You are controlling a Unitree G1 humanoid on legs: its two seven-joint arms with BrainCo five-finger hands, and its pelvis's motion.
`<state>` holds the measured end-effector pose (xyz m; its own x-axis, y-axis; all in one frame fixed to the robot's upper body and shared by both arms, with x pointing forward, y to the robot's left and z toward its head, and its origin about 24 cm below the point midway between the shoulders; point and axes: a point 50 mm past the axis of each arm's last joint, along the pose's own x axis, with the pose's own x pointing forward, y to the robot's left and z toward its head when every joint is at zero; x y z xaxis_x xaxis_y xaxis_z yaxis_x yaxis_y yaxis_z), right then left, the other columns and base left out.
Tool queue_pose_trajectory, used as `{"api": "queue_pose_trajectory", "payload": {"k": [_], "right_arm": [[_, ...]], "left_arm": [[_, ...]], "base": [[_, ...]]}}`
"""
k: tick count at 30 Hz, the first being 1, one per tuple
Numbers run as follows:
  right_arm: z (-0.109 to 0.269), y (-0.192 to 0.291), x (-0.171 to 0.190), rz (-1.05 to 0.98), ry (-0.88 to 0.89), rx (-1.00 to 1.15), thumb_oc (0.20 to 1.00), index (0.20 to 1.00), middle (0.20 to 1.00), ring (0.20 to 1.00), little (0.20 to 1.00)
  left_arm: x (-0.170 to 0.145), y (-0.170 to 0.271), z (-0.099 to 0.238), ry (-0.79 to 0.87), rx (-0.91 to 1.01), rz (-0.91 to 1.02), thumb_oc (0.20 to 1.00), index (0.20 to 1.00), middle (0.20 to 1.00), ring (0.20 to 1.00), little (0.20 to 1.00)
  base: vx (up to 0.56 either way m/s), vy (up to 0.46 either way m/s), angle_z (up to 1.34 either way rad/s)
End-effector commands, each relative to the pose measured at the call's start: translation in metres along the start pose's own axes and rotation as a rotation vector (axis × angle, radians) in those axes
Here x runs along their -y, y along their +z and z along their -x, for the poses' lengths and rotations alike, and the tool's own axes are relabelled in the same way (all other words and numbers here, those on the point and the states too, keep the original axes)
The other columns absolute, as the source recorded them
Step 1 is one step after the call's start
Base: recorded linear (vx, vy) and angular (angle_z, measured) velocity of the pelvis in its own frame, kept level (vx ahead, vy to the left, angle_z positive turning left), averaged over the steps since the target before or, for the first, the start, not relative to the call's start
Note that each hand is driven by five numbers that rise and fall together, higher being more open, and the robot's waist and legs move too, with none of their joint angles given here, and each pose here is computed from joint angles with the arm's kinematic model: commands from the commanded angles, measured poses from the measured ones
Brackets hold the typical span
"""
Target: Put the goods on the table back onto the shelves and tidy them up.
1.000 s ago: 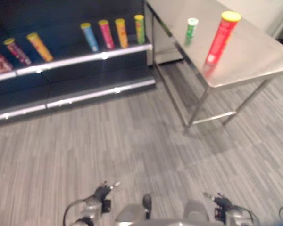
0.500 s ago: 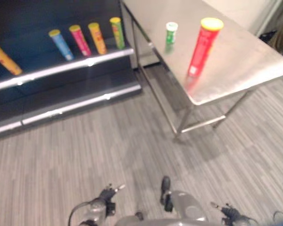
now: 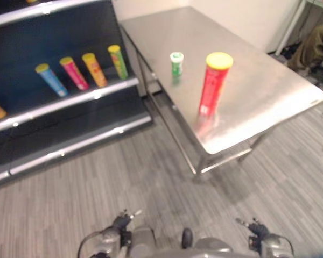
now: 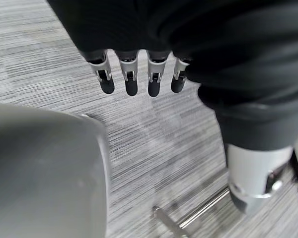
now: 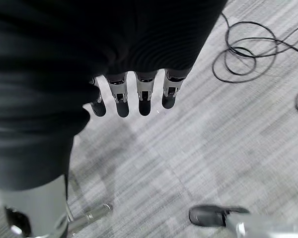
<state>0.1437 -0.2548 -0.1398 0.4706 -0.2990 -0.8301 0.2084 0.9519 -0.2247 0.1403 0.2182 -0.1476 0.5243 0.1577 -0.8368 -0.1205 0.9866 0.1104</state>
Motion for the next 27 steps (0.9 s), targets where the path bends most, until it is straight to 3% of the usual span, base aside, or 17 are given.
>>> {"api": "queue_pose_trajectory", "payload": {"k": [1,5,8,9,13,17,18,22,27], "right_arm": [[0.002,0.003,0.022,-0.014,-0.070,0.046,1.000,1.000,1.000,1.000,1.000],[0.003,0.005,0.028,-0.134,-0.102,0.064,1.000,1.000,1.000,1.000,1.000],[0.006,0.035,0.051,-0.236,-0.184,0.199,1.000,1.000,1.000,1.000,1.000],[0.006,0.035,0.051,-0.236,-0.184,0.199,1.000,1.000,1.000,1.000,1.000],[0.037,0.090,0.129,-0.209,-0.396,0.483,1.000,1.000,1.000,1.000,1.000],[0.071,0.138,0.163,-0.149,-0.498,0.704,1.000,1.000,1.000,1.000,1.000],[0.100,0.171,0.168,-0.024,-0.476,0.875,1.000,1.000,1.000,1.000,1.000],[0.157,0.210,0.144,0.146,-0.315,1.189,1.000,1.000,1.000,1.000,1.000],[0.187,0.233,0.129,0.176,-0.338,1.390,1.000,1.000,1.000,1.000,1.000]], "left_arm": [[-0.002,0.007,0.000,0.015,0.042,-0.026,1.000,1.000,1.000,1.000,1.000],[-0.013,0.006,0.000,0.048,0.041,-0.014,1.000,1.000,1.000,1.000,1.000],[-0.052,0.007,0.004,0.156,0.030,-0.015,1.000,1.000,1.000,1.000,1.000],[-0.052,0.008,0.004,0.156,0.030,-0.015,1.000,1.000,1.000,1.000,1.000],[-0.080,0.005,0.011,0.227,0.034,-0.039,1.000,1.000,1.000,1.000,1.000],[-0.071,0.012,0.009,0.219,0.069,0.008,1.000,1.000,1.000,1.000,1.000],[-0.067,0.013,0.008,0.213,0.082,0.023,1.000,1.000,1.000,1.000,1.000],[-0.048,0.015,0.006,0.142,0.111,0.009,1.000,1.000,1.000,1.000,1.000],[-0.018,0.012,0.004,0.036,0.107,-0.063,1.000,1.000,1.000,1.000,1.000]], "base": [[0.26,0.404,-0.93],[0.14,0.382,-1.05],[0.01,0.299,-1.09],[-0.02,0.199,-1.06],[-0.03,0.096,-0.82],[-0.02,0.035,-0.04],[0.01,-0.019,-0.15],[0.04,-0.064,-0.07],[0.04,-0.048,0.29]]}}
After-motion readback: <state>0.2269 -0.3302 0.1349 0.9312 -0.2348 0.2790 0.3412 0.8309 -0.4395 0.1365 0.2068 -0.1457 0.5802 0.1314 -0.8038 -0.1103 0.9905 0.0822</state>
